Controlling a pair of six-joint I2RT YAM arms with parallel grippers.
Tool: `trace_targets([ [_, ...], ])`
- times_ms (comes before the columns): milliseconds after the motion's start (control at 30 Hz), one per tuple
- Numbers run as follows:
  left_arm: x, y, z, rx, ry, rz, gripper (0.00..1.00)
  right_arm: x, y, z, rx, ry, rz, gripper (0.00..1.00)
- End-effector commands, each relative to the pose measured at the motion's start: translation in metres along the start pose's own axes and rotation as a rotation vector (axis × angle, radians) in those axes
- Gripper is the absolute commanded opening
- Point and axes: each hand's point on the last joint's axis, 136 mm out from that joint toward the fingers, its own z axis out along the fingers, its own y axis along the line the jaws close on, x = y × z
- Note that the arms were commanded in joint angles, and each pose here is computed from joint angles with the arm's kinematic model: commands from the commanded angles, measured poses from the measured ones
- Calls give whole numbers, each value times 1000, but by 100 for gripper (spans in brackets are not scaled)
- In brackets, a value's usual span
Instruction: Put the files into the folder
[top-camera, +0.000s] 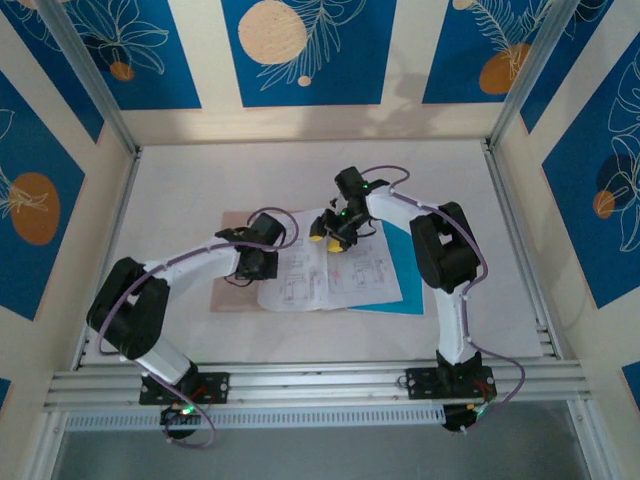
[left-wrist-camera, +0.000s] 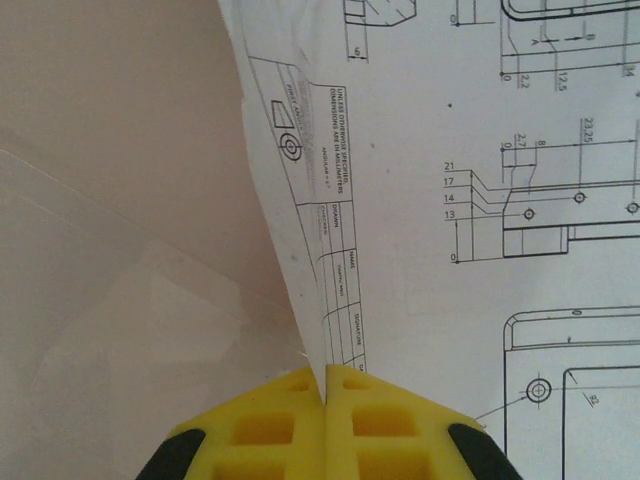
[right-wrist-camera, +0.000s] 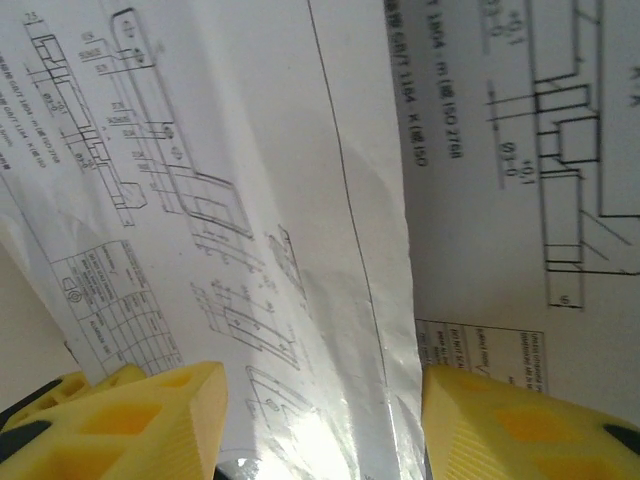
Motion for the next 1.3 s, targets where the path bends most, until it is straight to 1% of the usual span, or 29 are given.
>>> trace_targets([
  [0, -8, 1, 0, -6, -9, 4, 0, 1, 13, 4, -41, 30, -28, 54],
  [167, -8, 1, 1, -6, -6, 6, 0, 2, 14, -2, -44, 20, -40, 54],
  [333, -8, 0, 2, -6, -5, 9, 0, 8, 21, -4, -93, 36, -59, 53],
  [533, -11, -2, 3, -3, -7, 10, 0, 29, 25, -3, -72, 66, -117, 49],
  [733, -10, -3, 6, -1, -3, 4, 0, 51, 24, 0, -33, 82, -175, 43],
  [967, -9, -3, 7, 0, -1, -1, 0, 67, 27, 4, -7, 94, -227, 32],
  [1167, -8, -3, 8, 1, 3, -4, 0, 79, 19, 14, 46, 117, -260, 25],
  [1267, -8, -3, 7, 1, 3, -4, 0, 80, 13, 16, 71, 119, -267, 19],
])
